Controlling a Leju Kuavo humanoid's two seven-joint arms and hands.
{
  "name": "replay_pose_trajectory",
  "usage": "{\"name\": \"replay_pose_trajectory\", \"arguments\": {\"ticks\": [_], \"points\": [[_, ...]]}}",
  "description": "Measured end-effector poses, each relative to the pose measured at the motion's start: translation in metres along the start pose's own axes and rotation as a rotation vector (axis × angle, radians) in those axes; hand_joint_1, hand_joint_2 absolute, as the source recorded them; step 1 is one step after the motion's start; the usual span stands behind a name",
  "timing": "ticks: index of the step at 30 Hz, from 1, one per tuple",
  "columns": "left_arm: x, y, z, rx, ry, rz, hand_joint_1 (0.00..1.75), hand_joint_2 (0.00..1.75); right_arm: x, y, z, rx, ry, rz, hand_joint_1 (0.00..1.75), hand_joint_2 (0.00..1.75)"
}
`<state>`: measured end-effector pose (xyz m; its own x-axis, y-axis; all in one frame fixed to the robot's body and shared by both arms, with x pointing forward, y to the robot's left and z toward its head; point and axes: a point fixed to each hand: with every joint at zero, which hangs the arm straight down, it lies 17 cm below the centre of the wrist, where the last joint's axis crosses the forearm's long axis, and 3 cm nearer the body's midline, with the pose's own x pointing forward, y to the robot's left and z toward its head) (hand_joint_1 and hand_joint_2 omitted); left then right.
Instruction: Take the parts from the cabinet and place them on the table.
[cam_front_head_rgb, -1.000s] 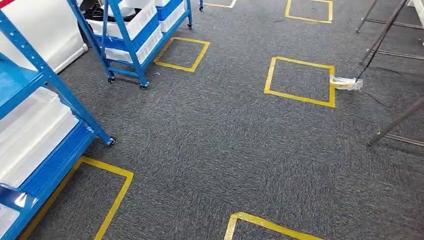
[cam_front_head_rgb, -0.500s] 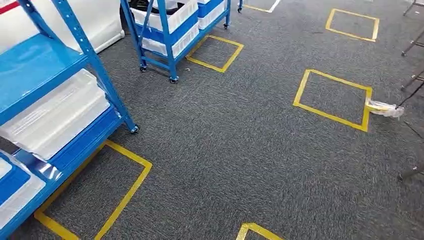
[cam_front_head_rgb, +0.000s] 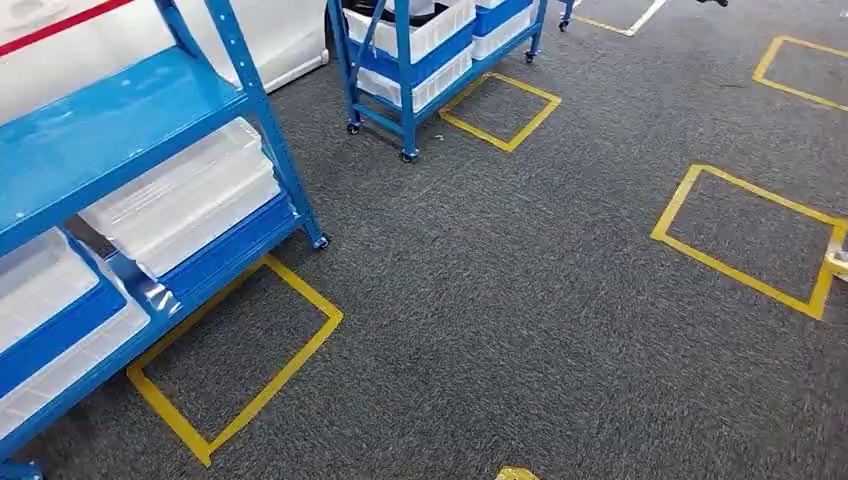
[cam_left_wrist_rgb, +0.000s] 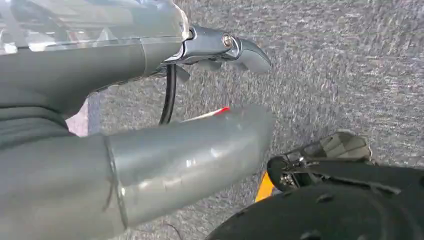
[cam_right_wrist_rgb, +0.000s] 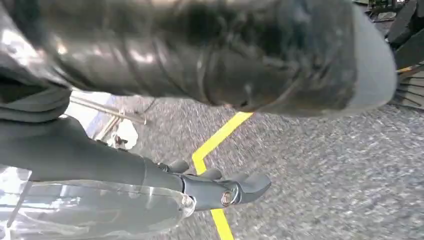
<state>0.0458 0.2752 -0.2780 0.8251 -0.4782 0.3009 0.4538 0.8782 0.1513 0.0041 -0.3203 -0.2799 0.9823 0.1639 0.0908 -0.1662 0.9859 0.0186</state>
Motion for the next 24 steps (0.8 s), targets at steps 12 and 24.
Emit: {"name": "replay_pose_trajectory", "arguments": {"ticks": [12, 24], "points": [[-0.006, -0.032, 0.008, -0.156, 0.044, 0.058, 0.0, 0.0, 0.005, 0.004, 0.0, 0.017, -0.001, 0.008, 0.0, 0.0], [-0.012, -0.049, 0.014, -0.222, 0.073, 0.091, 0.0, 0.0, 0.006, 0.004, 0.0, 0.018, 0.0, 0.016, 0.0, 0.0]]}}
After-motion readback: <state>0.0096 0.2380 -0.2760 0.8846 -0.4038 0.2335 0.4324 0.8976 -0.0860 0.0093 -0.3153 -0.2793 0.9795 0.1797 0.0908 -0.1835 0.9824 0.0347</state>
